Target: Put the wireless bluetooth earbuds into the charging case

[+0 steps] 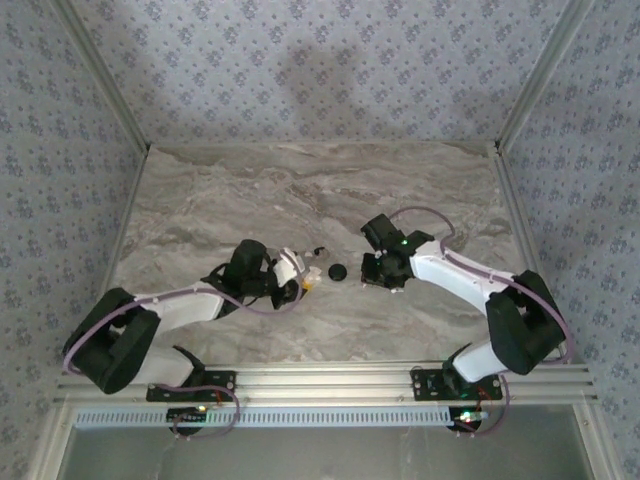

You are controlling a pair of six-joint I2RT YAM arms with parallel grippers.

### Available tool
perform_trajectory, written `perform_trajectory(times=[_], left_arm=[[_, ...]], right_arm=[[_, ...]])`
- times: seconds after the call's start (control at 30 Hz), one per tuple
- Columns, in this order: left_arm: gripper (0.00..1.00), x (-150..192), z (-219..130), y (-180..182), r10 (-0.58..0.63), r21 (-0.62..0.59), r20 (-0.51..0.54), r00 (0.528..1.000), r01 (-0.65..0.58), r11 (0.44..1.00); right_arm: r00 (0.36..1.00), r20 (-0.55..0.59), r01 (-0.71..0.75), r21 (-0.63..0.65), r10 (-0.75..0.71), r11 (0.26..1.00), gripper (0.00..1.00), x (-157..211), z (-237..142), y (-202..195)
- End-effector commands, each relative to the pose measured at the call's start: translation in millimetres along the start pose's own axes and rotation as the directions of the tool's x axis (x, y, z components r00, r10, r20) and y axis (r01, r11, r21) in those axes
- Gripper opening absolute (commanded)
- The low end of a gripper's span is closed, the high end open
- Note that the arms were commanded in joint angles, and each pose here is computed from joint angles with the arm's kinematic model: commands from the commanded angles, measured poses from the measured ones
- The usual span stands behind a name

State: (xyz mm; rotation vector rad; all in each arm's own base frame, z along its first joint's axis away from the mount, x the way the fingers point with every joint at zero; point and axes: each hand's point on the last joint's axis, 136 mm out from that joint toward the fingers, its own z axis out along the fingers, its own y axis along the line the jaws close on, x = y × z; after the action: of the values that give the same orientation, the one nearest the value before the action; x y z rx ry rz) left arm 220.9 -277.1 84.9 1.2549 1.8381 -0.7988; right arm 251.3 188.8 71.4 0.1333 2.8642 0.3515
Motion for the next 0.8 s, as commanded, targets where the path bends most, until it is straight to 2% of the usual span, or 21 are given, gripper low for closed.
perform_trajectory(times=[0.0, 0.3, 0.77], left_arm=[[0.06, -33, 5, 1, 0.046, 0.029, 0.083, 0.996, -0.048, 0.998], [0.06, -36, 23, 4, 0.044, 0.065, 0.088, 0.995, -0.05, 0.997], [0.06, -47, 31, 6, 0.05, 0.074, 0.117, 0.992, -0.059, 0.995]], right_arm=[[0.987, 0.125, 0.105, -0.01, -0.103, 0.994, 0.24, -21, -15, 10], [0.919, 0.29, 0.302, -0.074, -0.269, 0.951, 0.25, -40, -34, 44], [0.849, 0.401, 0.441, -0.181, -0.344, 0.879, 0.25, -38, -48, 86]])
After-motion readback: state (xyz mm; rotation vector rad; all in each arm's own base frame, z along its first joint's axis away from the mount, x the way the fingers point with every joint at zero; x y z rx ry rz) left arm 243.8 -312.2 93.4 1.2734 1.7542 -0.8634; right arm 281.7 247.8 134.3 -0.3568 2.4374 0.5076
